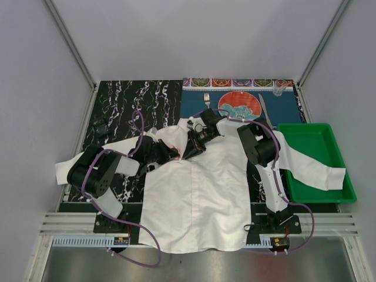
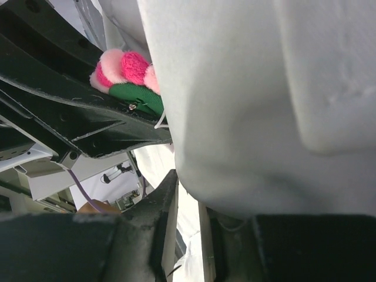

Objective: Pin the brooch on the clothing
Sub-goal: Pin the brooch to the clothes.

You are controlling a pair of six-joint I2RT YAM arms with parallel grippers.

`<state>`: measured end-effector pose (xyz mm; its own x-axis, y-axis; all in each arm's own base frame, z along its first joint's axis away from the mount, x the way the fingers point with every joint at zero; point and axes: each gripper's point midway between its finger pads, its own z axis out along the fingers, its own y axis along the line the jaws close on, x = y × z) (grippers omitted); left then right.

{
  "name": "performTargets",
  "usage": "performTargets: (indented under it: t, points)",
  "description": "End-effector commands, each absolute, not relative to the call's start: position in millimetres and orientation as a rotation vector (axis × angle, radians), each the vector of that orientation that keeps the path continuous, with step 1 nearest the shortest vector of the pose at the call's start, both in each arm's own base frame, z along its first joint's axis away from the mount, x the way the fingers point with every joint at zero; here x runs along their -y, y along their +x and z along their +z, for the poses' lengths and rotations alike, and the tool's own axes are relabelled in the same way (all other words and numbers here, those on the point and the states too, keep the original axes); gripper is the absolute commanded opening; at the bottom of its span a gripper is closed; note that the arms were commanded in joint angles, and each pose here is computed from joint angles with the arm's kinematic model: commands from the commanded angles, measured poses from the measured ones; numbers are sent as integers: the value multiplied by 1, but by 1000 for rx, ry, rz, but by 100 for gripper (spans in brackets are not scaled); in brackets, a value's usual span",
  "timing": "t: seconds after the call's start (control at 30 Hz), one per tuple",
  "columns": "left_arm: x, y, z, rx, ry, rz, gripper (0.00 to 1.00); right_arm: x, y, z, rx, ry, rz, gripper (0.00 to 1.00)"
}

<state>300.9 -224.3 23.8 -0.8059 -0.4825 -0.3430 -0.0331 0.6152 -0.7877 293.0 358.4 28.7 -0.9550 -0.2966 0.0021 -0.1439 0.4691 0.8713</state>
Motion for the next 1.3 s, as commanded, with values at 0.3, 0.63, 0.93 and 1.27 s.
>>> performTargets:
  t: [0.3, 0.63, 0.93, 1.27]
  points:
    - [235, 307, 38, -2246, -330, -1151, 0, -371, 288, 40, 2493, 463, -1561, 28]
    - [242, 304, 46, -2228, -289, -1188, 0, -373, 295, 31, 2527, 439, -1537, 22]
    - [253, 299, 60, -2195, -239, -1247, 0, -380, 300, 37, 2510, 443, -1582, 19]
    - [249, 299, 53, -2212, -262, -1218, 0, -369, 285, 61, 2464, 473, -1636, 31]
